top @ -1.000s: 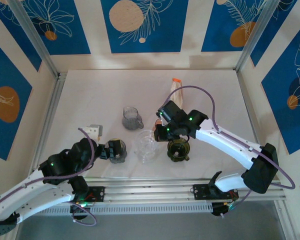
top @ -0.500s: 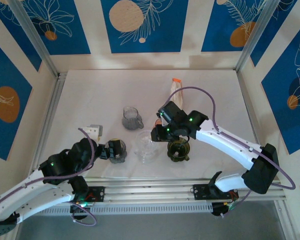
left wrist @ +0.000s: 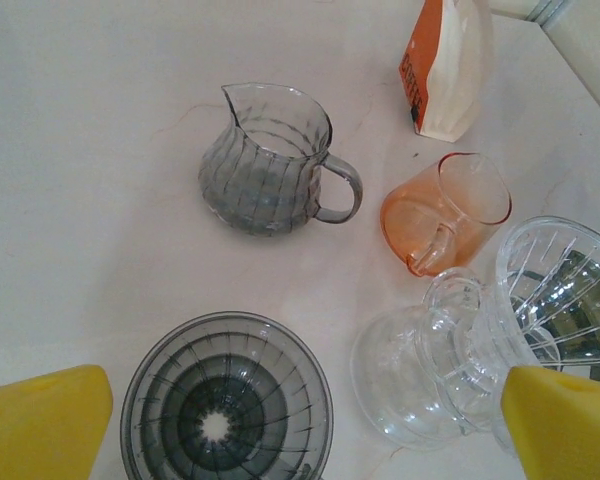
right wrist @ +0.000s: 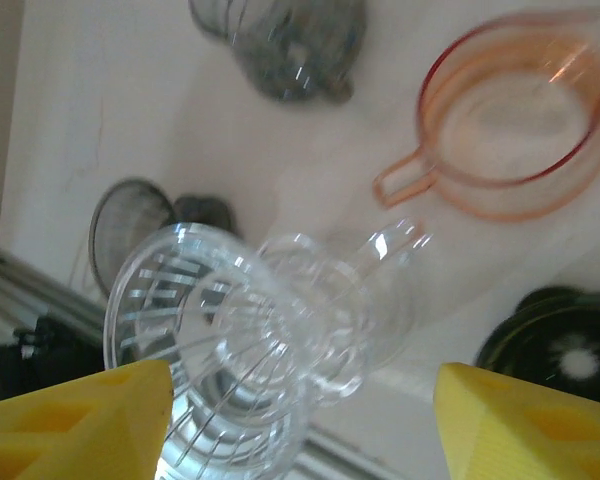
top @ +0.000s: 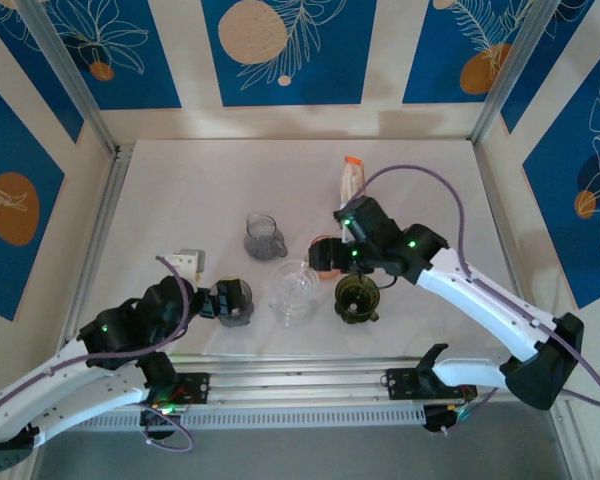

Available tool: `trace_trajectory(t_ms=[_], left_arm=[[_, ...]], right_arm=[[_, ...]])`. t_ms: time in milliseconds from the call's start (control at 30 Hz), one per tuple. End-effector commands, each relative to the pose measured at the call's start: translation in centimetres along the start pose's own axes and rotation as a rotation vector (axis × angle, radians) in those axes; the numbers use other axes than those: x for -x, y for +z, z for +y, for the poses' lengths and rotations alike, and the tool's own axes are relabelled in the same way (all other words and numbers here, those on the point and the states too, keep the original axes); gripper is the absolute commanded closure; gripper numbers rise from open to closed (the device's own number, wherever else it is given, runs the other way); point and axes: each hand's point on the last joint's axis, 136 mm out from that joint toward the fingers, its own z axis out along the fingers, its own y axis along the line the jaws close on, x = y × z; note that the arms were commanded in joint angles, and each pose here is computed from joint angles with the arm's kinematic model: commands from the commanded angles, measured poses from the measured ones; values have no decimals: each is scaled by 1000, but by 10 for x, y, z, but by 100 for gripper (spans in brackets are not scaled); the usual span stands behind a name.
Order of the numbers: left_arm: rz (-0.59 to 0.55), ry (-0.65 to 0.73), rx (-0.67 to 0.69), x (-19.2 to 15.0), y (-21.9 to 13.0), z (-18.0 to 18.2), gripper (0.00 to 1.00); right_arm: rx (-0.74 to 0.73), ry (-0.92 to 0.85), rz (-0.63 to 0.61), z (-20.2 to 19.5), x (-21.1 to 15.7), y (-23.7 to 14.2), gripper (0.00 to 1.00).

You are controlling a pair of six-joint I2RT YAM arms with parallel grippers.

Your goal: Place the coffee filter in the dripper

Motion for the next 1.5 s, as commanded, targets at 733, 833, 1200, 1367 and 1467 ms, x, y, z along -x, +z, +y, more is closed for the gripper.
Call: trace_trajectory(t_ms=[733,833,1200,1367,1467], left_arm=[[-14,48,32,7,18,-7,0],[-10,58,35,7,19,-8,0],[-15,72,42,7,23,-8,0],[-14,78,44,7,24,-8,0],[-13,80,47,6,24,-8,0]], right_arm=[[-510,139,-222,-149,203,84,66],[-518,157,-226,-155,212,91,66],[-569,197,-212,-170,224,112,69],[-576,206,-203,-173,226,118,69],[-581,217,-199,-176,227,121,70]])
